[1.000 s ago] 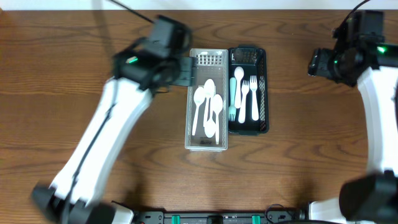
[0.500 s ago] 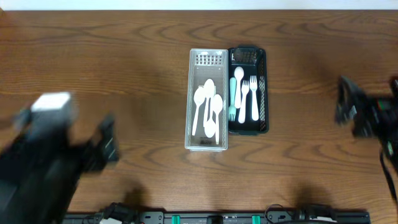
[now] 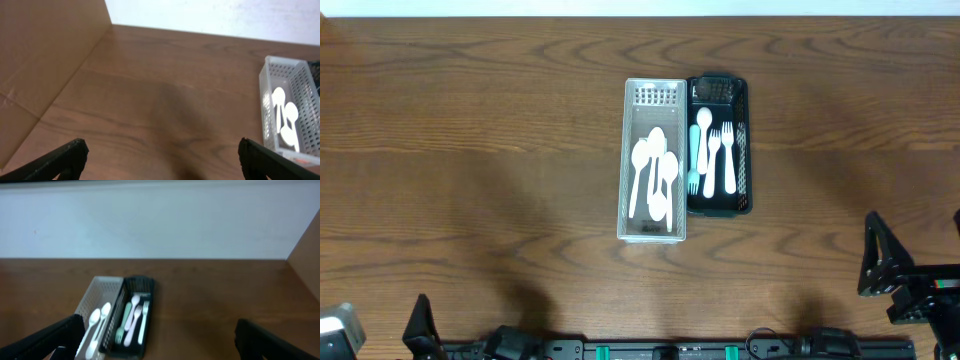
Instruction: Pack container
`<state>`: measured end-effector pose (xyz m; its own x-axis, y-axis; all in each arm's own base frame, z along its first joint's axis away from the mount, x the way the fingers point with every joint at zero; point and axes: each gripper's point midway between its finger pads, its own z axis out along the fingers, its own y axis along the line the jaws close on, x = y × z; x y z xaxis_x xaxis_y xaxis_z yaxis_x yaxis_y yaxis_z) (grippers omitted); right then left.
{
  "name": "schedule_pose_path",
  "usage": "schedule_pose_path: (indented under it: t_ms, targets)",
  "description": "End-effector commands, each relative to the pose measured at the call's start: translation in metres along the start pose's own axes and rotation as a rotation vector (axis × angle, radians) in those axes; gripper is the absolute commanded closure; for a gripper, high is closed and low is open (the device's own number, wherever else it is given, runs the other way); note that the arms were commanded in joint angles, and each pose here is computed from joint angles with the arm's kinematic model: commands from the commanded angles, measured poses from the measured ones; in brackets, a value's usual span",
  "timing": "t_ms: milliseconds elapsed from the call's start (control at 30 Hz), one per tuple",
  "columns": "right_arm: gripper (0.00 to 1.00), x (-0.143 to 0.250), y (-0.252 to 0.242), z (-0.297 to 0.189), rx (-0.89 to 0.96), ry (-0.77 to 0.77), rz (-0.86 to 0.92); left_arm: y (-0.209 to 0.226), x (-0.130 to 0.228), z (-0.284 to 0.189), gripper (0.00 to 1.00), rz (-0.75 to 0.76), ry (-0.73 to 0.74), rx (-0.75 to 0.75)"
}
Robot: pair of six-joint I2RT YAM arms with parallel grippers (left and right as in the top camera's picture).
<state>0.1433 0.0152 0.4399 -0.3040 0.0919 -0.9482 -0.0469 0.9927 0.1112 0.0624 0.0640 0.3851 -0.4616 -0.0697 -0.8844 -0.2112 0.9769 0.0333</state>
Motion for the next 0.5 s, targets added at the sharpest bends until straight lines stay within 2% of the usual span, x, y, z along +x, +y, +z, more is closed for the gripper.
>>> schedule_pose_path:
  t_ms: [0,467]
  targets:
    - [0.01,0.0035,0.0019,0.0003,-0.013,0.014,-0.012,0.0069,0.0124,-0.0001,0.02,0.037,0.047,-0.035]
    - [0.01,0.0121,0.0013,0.0000,-0.010,0.049,-0.007,0.0081,0.0173,-0.0003,0.02,0.048,0.067,-0.040]
